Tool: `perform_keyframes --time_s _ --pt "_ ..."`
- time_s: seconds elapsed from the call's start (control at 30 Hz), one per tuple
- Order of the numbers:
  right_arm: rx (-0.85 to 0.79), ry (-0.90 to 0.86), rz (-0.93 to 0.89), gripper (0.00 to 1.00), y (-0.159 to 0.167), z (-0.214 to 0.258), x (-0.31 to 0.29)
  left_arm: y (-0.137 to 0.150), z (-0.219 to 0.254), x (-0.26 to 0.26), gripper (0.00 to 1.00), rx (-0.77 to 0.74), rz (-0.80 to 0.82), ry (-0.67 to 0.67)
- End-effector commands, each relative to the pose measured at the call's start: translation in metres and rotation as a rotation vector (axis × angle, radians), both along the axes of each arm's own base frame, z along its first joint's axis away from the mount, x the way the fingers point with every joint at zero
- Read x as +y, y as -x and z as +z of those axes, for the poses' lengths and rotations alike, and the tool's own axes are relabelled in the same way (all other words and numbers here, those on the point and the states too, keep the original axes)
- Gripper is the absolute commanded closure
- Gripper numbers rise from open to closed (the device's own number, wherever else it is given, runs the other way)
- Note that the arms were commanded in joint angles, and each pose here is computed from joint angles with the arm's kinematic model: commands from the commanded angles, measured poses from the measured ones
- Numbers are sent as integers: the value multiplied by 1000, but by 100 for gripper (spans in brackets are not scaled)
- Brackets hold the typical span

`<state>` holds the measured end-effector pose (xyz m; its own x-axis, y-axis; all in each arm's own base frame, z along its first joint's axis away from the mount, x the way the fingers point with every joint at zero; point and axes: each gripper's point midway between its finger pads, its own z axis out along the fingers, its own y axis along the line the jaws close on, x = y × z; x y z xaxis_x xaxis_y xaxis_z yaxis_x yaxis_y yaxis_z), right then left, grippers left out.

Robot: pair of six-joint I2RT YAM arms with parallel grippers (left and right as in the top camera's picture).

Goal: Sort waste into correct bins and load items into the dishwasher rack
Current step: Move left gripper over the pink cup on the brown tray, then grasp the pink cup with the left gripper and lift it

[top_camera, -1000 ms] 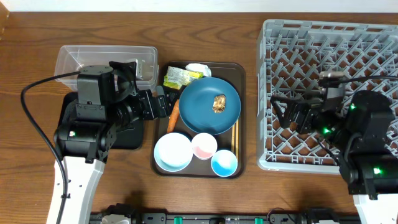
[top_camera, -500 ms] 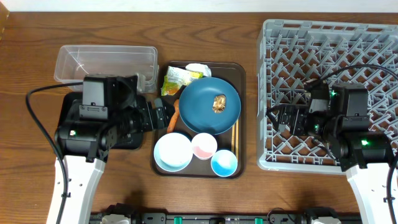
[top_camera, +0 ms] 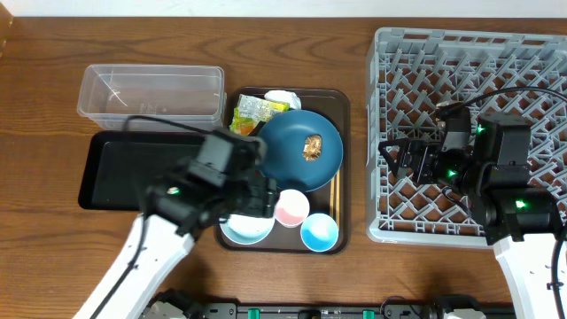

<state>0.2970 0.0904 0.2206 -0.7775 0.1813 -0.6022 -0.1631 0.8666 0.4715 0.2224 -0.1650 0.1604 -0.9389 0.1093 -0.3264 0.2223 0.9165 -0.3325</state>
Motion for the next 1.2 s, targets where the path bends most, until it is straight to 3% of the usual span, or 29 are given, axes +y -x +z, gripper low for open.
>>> perform_keyframes --time_s 0.0,0.2,0.5,1.17 --pt "-23 -14 -29 12 -3 11 -5 -5 -23 -4 38 23 48 -90" --pt "-19 -13 -29 15 -2 11 -5 -12 -66 -18 41 70 28 -218" --pt "-9 -12 -29 14 -1 9 -5 -13 -98 -21 67 142 22 -274" --pt "-11 4 -46 16 -2 8 -9 -17 -115 -21 81 126 25 -275"
